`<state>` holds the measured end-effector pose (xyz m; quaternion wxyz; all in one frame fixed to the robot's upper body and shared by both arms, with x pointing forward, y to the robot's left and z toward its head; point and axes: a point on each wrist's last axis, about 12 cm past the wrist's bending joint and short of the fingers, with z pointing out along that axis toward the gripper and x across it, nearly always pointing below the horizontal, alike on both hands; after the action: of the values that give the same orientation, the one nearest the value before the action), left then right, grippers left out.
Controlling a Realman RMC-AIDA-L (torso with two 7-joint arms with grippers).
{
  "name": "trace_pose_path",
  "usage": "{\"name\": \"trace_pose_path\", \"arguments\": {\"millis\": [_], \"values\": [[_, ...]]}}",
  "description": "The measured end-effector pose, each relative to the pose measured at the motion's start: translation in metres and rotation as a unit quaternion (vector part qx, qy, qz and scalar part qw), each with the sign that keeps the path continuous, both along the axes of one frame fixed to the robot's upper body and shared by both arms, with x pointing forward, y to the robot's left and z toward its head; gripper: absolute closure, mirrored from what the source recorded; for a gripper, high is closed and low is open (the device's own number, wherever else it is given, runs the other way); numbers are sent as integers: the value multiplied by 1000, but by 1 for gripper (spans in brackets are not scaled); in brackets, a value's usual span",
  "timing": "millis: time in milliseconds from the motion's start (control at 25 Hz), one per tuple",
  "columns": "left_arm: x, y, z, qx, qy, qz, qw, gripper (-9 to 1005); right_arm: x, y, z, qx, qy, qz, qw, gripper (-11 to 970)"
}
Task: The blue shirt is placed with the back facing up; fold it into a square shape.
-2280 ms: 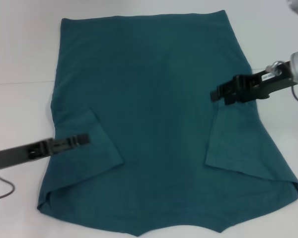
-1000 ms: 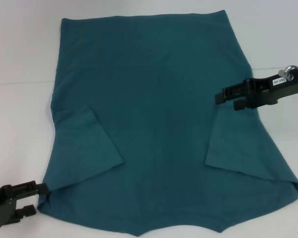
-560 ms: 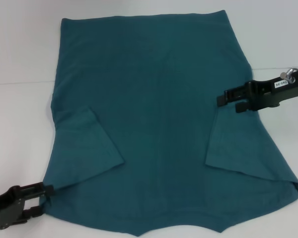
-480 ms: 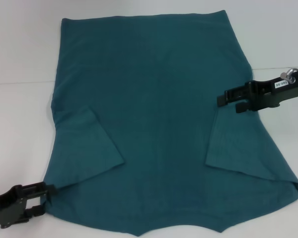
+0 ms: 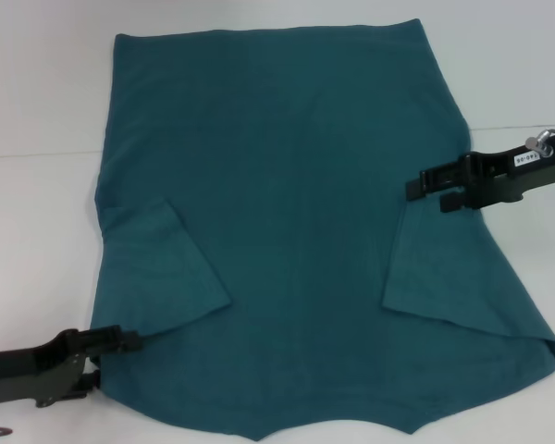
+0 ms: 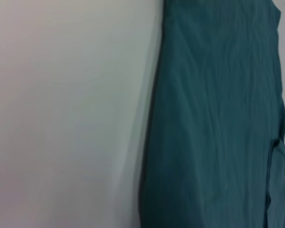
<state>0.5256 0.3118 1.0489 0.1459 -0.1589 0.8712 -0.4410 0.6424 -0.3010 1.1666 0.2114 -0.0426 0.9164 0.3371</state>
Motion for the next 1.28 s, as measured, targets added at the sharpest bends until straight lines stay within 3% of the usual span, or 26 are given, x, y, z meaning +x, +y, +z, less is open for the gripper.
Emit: {"name": "trace_pose_path", "arguments": {"millis": [520,960,1080,1280], "values": [[3,-3,1,2,-9,-3,1000,265,-3,-2,-3,1,1,3,1000,182],[5,-1,6,-4,-26,-11,1000,722,-15,-13,-5,-3,2,32,999,183],[6,0,8,-2,-29,-12,1000,921,-26,-29,-7,-8,12,29,999,184],[9,3,10,4,-33,-10,999,947,-51,-63,-6,-13,59,16,998,184]]}}
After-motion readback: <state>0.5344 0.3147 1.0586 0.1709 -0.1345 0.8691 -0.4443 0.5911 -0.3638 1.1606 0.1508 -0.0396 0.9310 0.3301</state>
